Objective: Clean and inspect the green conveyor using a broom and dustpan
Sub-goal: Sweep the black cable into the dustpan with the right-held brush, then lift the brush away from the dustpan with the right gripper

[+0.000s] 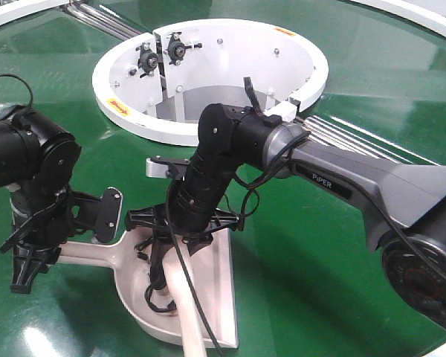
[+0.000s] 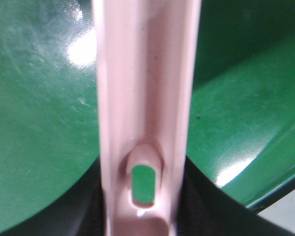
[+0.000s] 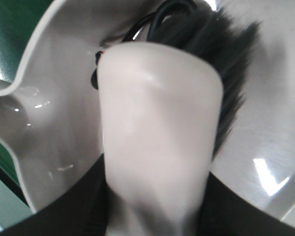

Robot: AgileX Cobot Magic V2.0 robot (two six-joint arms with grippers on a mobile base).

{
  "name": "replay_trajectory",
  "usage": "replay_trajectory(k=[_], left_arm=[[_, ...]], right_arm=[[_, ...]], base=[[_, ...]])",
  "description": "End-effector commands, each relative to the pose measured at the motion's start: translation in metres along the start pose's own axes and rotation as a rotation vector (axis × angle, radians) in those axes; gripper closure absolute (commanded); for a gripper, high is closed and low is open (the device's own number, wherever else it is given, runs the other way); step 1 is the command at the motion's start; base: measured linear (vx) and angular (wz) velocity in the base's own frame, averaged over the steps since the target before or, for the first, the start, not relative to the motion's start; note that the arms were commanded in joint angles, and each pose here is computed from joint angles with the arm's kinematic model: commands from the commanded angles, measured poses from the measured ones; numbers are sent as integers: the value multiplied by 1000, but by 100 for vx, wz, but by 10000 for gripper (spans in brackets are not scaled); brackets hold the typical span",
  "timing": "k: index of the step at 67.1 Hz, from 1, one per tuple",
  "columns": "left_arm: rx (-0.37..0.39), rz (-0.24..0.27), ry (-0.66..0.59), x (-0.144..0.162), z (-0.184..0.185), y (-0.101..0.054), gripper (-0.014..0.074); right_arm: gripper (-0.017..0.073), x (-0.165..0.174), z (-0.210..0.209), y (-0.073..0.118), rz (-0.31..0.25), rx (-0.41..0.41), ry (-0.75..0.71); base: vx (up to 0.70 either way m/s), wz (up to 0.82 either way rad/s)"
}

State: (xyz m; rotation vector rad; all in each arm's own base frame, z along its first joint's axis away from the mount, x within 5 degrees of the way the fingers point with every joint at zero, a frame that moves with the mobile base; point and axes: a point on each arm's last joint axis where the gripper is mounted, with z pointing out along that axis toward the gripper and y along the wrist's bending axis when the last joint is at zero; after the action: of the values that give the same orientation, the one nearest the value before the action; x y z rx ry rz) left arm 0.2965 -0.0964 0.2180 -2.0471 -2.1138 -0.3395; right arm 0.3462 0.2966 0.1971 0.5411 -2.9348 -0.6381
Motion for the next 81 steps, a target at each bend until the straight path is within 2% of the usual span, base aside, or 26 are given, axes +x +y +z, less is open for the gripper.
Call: replay_trajectory(k=[1, 10, 17, 27, 37, 48, 57, 62, 67, 73, 81], left_arm=[[-25, -3, -28, 2, -18, -3, 617], [-25, -3, -28, 2, -18, -3, 617], [-25, -3, -28, 2, -18, -3, 617], [-25, -3, -28, 2, -18, -3, 617], [-25, -3, -28, 2, -18, -3, 617], [-25, -3, -28, 2, -18, -3, 617], [-25, -3, -28, 2, -18, -3, 617], [-25, -3, -28, 2, -18, -3, 617], [-25, -3, -28, 2, -18, -3, 617], [-25, -3, -28, 2, -18, -3, 617], [-25, -3, -28, 2, -18, -3, 617]], right_arm=[[562, 13, -47, 23, -39, -68, -45], [562, 21, -67, 25, -60, -51, -85], [562, 30, -81, 16, -53, -24, -102], [562, 47, -95, -9, -47, -38, -94], [562, 63, -107, -42, -36, -61, -91], [562, 77, -117, -83, 33, -71, -99], [562, 89, -118, -118, 151, -96, -89], [562, 93, -117, -134, 177, -98, -86], [562, 95, -117, -148, 172, -92, -84], [562, 94, -116, -161, 129, -86, -84], [562, 91, -111, -167, 79, -112, -83]], base=[[0, 0], [0, 0], [0, 0], [0, 0], [0, 0], [0, 0], [0, 0], [0, 0], [0, 0], [0, 0], [0, 0]])
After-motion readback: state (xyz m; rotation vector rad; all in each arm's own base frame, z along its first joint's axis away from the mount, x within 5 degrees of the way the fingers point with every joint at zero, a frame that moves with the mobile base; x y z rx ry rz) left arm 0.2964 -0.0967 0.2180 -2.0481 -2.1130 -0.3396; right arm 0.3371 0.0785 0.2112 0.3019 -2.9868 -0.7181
